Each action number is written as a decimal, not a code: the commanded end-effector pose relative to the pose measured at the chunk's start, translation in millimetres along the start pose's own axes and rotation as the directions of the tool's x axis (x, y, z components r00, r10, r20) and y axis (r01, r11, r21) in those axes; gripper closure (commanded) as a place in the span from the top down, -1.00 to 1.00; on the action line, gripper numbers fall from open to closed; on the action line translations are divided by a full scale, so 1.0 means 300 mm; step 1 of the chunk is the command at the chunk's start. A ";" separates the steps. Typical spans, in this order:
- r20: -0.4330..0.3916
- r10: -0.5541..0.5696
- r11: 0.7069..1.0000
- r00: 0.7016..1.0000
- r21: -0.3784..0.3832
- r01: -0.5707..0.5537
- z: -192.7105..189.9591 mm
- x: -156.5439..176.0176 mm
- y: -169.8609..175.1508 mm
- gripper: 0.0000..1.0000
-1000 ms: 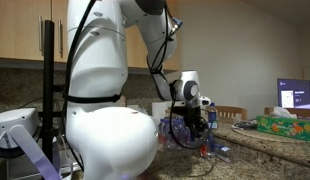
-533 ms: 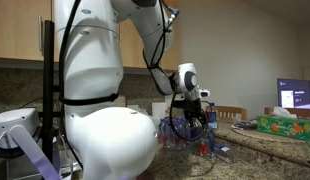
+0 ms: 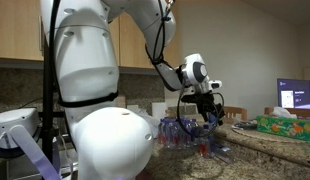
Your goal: Move the two bottles upright
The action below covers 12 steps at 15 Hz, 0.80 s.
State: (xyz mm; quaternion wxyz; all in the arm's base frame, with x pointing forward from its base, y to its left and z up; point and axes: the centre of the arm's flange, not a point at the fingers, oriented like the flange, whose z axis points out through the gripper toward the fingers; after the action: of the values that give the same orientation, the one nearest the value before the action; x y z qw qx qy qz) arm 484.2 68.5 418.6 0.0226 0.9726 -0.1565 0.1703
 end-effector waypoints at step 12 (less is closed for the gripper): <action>0.036 0.069 0.997 0.997 -0.038 -0.067 0.198 0.056 0.013 1.00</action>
State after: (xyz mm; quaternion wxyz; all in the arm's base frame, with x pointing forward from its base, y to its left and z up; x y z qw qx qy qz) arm 503.5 54.8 381.5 0.0232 0.9732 -0.1745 0.1480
